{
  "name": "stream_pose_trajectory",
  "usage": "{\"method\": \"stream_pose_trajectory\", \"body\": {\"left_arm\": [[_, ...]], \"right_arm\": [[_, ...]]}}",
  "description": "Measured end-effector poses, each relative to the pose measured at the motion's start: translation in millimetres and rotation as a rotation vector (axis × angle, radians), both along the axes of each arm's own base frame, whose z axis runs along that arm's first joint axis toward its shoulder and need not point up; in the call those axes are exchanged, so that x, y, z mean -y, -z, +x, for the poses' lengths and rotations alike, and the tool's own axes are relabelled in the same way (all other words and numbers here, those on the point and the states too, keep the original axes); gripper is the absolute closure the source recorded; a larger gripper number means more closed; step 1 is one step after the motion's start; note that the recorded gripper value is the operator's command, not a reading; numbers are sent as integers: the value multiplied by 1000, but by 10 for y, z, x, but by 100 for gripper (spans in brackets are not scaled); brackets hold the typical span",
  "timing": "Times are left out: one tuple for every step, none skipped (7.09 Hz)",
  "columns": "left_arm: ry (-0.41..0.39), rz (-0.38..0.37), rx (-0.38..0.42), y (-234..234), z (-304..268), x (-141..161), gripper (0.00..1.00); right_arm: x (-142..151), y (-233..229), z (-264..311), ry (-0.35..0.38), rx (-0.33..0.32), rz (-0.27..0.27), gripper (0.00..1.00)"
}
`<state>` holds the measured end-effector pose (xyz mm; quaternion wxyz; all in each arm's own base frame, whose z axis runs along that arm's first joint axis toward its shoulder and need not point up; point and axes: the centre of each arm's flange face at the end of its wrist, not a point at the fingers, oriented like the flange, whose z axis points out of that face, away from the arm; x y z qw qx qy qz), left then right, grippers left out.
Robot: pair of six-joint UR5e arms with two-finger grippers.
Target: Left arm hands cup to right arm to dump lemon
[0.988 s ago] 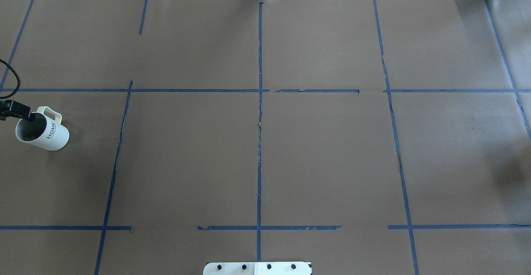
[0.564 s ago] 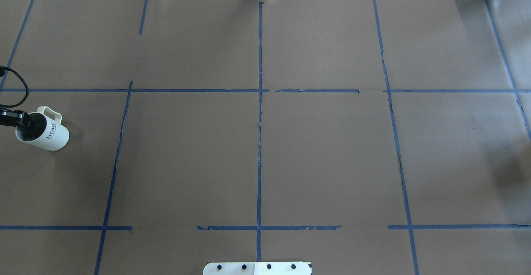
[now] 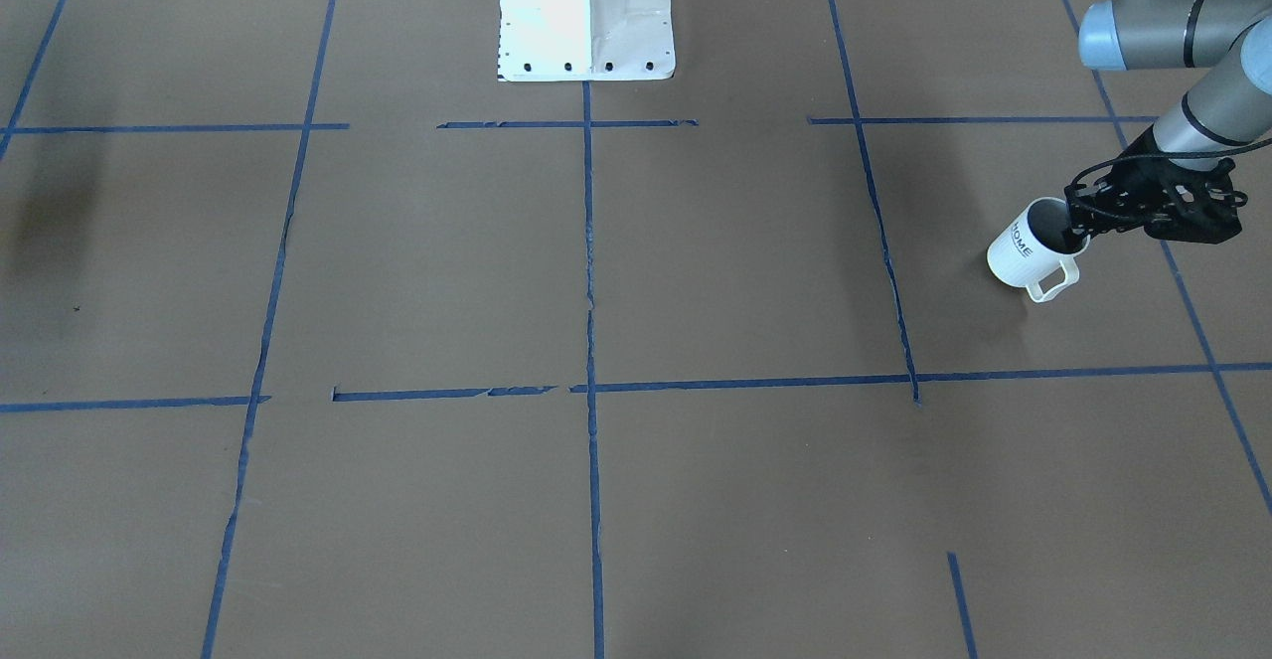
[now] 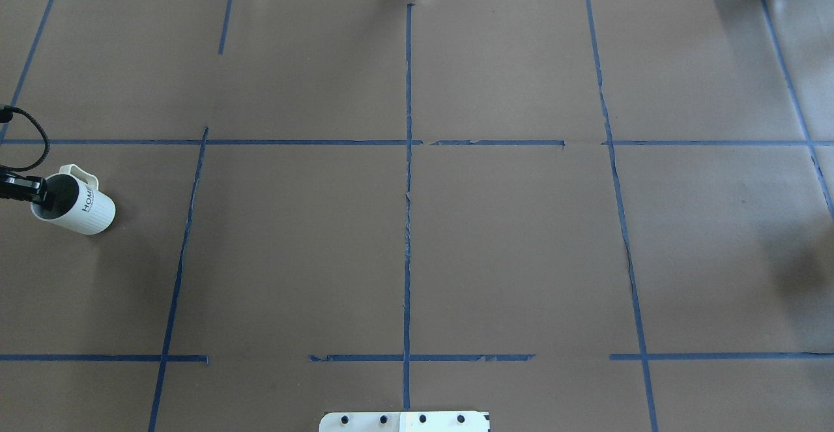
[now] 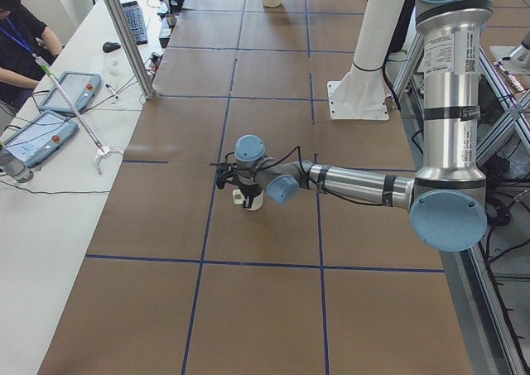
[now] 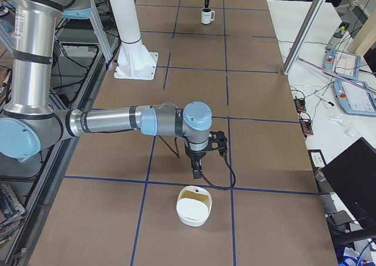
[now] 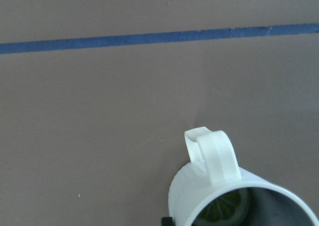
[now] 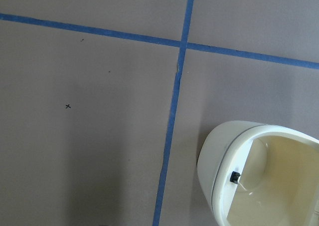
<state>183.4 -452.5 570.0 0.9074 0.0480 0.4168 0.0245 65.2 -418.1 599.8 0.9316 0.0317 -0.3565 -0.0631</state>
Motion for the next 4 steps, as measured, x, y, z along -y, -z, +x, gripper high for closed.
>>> {"method": "stream_pose_trajectory", "body": {"left_arm": [[1,-11,-7,164,-17,32,100],[6,-24,-5,407,-3,138,100],[11,-36,-3,741,81,332,100],[8,-52,-6,1102,204,538,100]], "right_arm": [[4,31,-4,2,1,8,0],[37,93,-23,6,3,43,0],[106,189,-93,20,25,116,1],[188,304,-233,52,64,203,1]]}}
